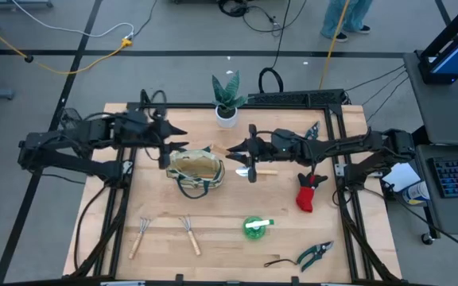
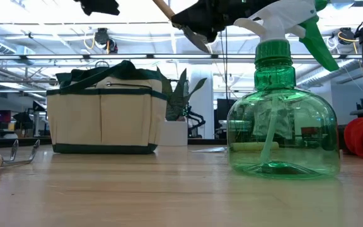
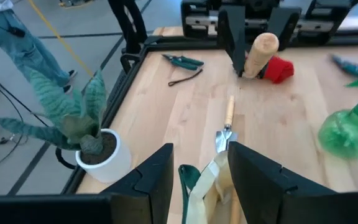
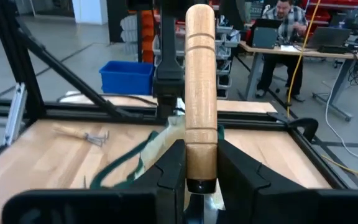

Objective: Pick & Place Garden tools in Gardening bag
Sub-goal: Put the top brown trowel into the white gardening bag

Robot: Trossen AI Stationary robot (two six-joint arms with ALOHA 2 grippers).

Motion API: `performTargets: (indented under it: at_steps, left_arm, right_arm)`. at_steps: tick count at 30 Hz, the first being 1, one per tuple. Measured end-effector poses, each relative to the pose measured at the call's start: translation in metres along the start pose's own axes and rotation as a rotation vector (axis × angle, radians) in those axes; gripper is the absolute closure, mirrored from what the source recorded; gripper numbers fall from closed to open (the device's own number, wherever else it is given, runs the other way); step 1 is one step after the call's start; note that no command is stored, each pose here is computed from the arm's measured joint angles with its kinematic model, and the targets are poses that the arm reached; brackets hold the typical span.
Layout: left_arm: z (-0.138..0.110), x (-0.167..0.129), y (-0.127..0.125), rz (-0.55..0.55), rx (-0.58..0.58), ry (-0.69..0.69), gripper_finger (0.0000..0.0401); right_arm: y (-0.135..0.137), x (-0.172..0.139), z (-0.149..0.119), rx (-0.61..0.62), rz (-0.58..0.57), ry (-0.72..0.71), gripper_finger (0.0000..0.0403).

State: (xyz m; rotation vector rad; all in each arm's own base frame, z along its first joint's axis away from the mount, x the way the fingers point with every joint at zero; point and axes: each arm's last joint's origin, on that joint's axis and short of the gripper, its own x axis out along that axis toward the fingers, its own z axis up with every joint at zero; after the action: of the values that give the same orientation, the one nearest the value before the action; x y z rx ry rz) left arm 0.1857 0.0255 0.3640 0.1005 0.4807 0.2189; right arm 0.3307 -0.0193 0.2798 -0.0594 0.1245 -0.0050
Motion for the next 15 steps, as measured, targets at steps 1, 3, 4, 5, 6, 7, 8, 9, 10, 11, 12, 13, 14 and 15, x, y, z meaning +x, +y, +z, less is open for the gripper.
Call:
performTargets:
  at_steps: [1,3,4,5,6,7,8,9,10,11,12,13,14,15]
  left_arm:
    - [0.001,0.006,-0.001,-0.001,0.016,0.002,0.0242]
    - [0.003,0.015,-0.002,-0.001,0.05,0.002,0.0242]
    - [0.004,0.019,-0.002,-0.001,0.07,-0.003,0.0242]
    - [0.005,0.023,-0.003,0.0,0.086,-0.01,0.0242]
    - [0.006,0.026,-0.003,0.0,0.1,-0.014,0.0242]
    - [0.006,0.029,-0.003,0.0,0.108,-0.012,0.0242]
    - [0.007,0.031,-0.004,0.0,0.11,-0.013,0.0242]
    - [0.007,0.034,-0.004,0.0,0.108,-0.017,0.0242]
    - [0.007,0.035,-0.004,0.0,0.105,-0.015,0.0242]
    - [0.006,0.037,-0.004,-0.002,0.102,-0.006,0.0242]
    - [0.006,0.039,-0.005,-0.003,0.1,0.002,0.0242]
    - [0.006,0.041,-0.005,-0.004,0.093,0.004,0.0242]
    - [0.006,0.043,-0.005,-0.01,0.084,0.009,0.0242]
    - [0.005,0.045,-0.006,-0.025,0.074,0.018,0.0242]
  right_arm:
    - [0.0,0.0,-0.001,-0.002,0.0,0.015,0.0342]
    - [0.0,0.0,-0.004,-0.003,0.001,0.042,0.0342]
    - [0.0,0.0,-0.005,-0.003,0.001,0.053,0.0342]
    - [0.0,0.0,-0.006,-0.002,0.002,0.065,0.0342]
    - [0.0,0.0,-0.008,-0.001,0.002,0.078,0.0342]
    - [-0.001,0.0,-0.009,-0.001,0.002,0.092,0.0342]
    - [-0.001,-0.001,-0.01,0.0,0.001,0.106,0.0342]
    - [-0.001,-0.001,-0.011,0.0,0.0,0.117,0.0342]
    - [-0.002,-0.001,-0.012,-0.004,-0.002,0.126,0.0342]
    - [-0.003,-0.001,-0.013,-0.014,-0.002,0.135,0.0342]
    - [-0.004,-0.001,-0.014,-0.023,-0.004,0.144,0.0342]
    - [-0.004,-0.001,-0.015,-0.033,-0.003,0.154,0.0342]
    - [-0.004,-0.001,-0.016,-0.043,-0.002,0.161,0.0342]
    - [-0.004,-0.001,-0.016,-0.056,-0.001,0.165,0.0342]
